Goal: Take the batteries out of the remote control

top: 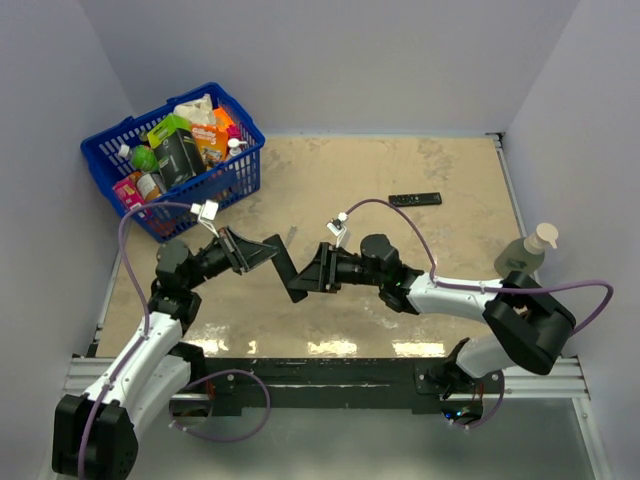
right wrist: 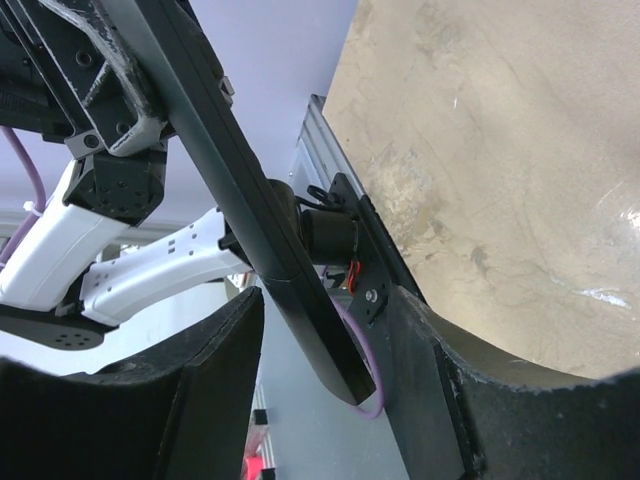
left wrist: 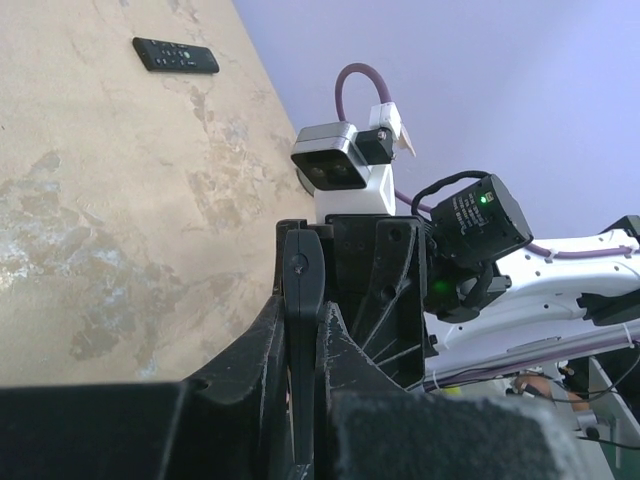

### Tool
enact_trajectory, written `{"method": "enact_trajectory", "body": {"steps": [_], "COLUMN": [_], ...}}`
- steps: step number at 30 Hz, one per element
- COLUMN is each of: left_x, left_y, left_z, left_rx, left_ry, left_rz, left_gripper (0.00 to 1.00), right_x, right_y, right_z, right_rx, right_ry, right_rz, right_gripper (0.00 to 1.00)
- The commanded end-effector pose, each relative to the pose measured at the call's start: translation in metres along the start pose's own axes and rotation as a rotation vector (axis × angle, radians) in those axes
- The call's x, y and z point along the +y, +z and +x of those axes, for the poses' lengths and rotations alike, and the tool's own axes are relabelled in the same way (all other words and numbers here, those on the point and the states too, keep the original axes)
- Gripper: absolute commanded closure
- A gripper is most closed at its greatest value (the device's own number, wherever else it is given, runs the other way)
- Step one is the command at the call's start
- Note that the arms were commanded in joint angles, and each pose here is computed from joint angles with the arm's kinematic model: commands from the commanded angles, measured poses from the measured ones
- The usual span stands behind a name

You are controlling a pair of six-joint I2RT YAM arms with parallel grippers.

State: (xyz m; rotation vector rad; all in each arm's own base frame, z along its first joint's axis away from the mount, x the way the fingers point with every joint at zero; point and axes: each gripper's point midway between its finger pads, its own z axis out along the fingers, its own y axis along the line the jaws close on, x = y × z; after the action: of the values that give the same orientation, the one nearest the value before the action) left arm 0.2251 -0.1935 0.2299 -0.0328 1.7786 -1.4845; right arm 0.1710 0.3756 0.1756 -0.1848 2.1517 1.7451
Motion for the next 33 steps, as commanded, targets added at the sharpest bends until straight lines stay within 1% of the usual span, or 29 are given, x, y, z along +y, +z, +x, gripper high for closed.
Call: {"method": "enact_trajectory", "body": {"steps": [1, 6, 11, 19, 25, 27, 28, 33], "left_x": [-0.011, -0.011, -0.01, -0.011, -0.013, -0.013, -0.012, -0.01], "left_y": [-0.003, -0.003, -0.003, -0.002, -0.001, -0.001, -0.002, -0.001], "left_z": [-0.006, -0.005, -0.005, -0.007, -0.01, -0.01, -0.01, -0.01], "left_rx": [-0.027, -0.025, -0.023, -0.023, -0.028, -0.031, -0.032, -0.031], "left_ry": [0.032, 0.028, 0.029, 0.032, 0.036, 0.034, 0.033, 0.031], "left_rz": [0.048, 0.047, 0.047, 0.047, 0.049, 0.048, 0.048, 0.039], "left_gripper": [1.0, 1.0, 1.0, 1.0, 1.0, 1.0, 1.0, 1.0], "right_x": [0.015, 0.018, 0.02, 0.023, 0.015, 0.015, 0.016, 0.017], "right_y": [-0.002, -0.001, 0.0, 0.004, 0.007, 0.006, 0.006, 0.003], "right_z": [-0.004, -0.006, -0.006, -0.008, -0.003, -0.003, -0.002, 0.001], "right_rx": [-0.017, -0.021, -0.017, -0.01, 0.007, 0.005, 0.008, 0.012], "right_ry": [-0.018, -0.014, -0.007, -0.012, 0.006, 0.009, 0.01, 0.013], "right_rz": [-0.057, -0.065, -0.083, -0.089, -0.085, -0.09, -0.097, -0.108], "right_gripper": [0.43, 0.44, 0.41, 0.48, 0.46, 0.5, 0.56, 0.66]}}
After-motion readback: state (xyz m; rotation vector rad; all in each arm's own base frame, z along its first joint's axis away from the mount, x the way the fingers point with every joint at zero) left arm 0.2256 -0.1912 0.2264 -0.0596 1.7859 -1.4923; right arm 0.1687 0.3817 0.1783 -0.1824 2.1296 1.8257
